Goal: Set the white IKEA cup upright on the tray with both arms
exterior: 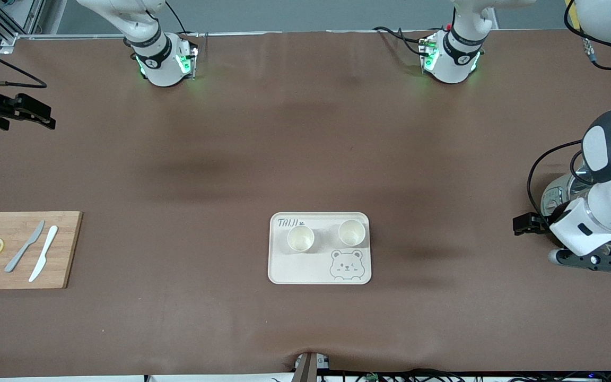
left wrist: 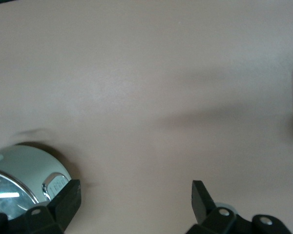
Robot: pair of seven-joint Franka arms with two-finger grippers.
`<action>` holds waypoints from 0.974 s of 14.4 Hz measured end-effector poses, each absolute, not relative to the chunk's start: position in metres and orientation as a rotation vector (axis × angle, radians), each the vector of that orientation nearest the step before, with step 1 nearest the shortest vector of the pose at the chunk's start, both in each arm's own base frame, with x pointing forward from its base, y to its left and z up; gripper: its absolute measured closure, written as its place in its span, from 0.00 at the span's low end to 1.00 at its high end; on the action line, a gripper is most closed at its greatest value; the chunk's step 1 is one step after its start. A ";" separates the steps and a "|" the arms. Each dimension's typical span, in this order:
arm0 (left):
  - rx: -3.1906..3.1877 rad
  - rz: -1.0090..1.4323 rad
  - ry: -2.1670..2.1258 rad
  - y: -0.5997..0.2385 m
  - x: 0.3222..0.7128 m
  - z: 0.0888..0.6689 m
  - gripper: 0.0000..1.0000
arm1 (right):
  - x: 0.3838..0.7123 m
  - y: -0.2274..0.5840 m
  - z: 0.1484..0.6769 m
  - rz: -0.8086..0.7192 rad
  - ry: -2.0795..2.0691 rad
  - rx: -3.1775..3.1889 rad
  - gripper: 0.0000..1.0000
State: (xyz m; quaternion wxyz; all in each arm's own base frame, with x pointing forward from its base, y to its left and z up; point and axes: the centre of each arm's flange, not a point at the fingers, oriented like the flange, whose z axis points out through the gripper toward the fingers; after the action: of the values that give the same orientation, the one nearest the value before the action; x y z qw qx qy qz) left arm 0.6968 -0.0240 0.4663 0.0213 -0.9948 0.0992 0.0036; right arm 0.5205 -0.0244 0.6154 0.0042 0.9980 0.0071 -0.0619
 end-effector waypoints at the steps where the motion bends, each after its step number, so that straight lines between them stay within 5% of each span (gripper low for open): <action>1: -3.084 0.012 0.348 -0.023 0.697 0.466 0.00 | 0.521 -0.024 0.615 -0.194 0.022 3.127 0.00; 14: -3.082 0.013 0.454 -0.008 0.697 0.466 0.00 | 0.521 -0.024 0.615 -0.194 0.023 3.127 0.00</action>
State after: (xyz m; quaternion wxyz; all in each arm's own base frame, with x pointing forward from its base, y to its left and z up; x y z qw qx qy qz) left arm 0.6971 -0.0077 0.4662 0.0134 -0.9892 0.1456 0.0042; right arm 0.5205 -0.0244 0.6151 0.0042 0.9980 0.0074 -0.0620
